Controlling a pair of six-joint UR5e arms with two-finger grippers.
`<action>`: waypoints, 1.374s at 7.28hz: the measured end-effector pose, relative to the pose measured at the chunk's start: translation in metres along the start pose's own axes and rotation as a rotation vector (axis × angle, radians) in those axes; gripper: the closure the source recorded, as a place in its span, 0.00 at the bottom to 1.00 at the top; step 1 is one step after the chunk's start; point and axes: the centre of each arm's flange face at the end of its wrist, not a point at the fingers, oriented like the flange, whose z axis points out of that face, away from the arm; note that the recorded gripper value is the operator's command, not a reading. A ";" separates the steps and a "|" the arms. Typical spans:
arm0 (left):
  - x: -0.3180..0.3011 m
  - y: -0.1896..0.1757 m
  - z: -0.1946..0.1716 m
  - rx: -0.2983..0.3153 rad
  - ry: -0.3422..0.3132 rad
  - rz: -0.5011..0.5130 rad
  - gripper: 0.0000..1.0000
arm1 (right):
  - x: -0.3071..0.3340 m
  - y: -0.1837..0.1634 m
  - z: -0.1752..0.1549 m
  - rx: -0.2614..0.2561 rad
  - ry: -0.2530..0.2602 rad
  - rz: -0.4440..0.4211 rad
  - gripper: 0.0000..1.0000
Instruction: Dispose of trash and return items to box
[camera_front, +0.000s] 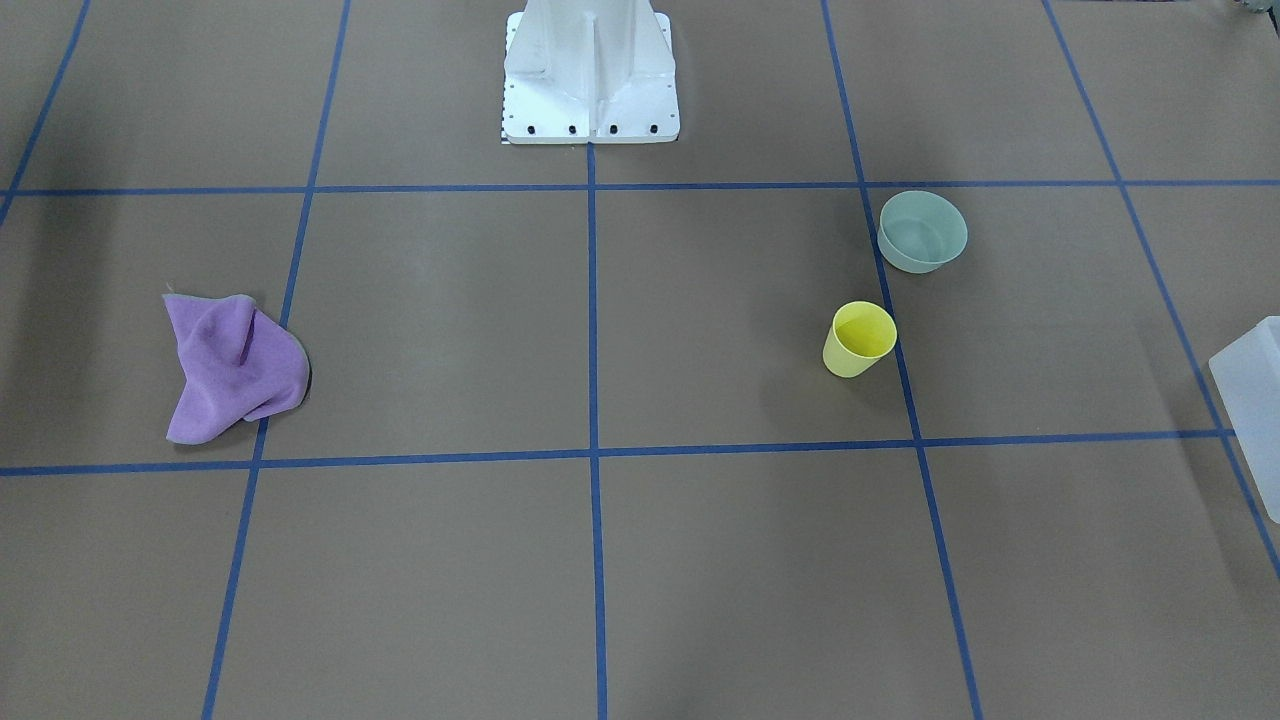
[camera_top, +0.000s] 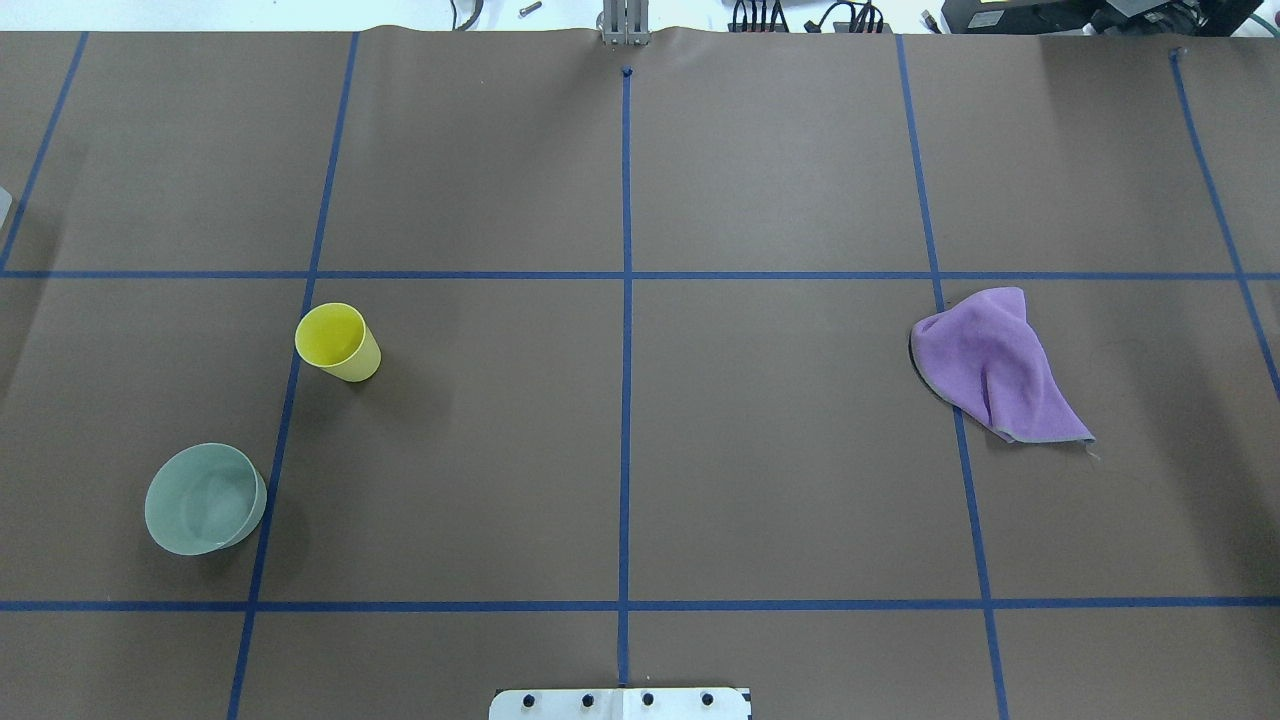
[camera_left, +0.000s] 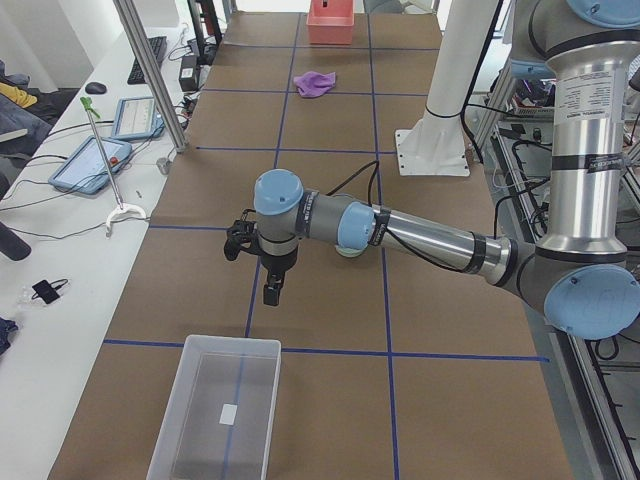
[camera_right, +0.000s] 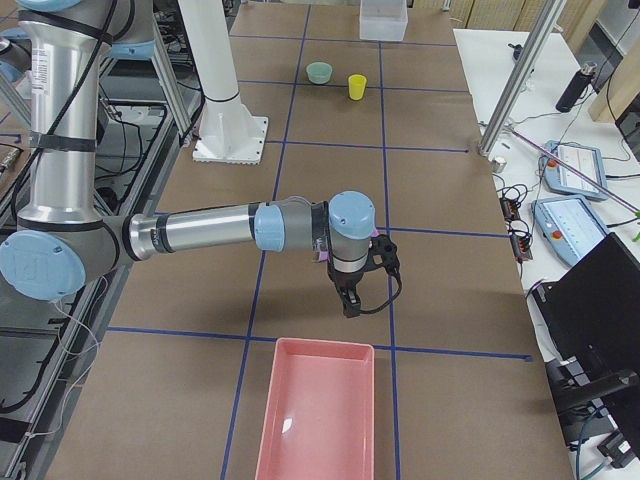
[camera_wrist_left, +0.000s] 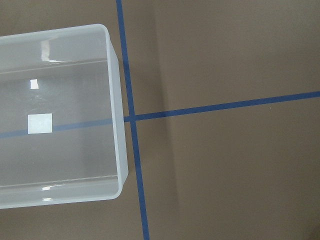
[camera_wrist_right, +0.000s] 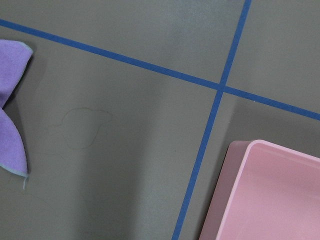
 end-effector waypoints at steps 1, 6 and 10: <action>0.000 -0.001 0.000 0.000 0.000 0.000 0.02 | 0.000 0.000 0.001 -0.002 -0.001 -0.001 0.00; 0.001 -0.001 0.001 0.016 0.002 -0.003 0.02 | -0.023 -0.016 0.010 -0.003 -0.012 -0.040 0.00; 0.100 -0.020 0.033 0.019 0.059 -0.056 0.02 | -0.066 -0.031 0.033 0.072 -0.027 -0.020 0.00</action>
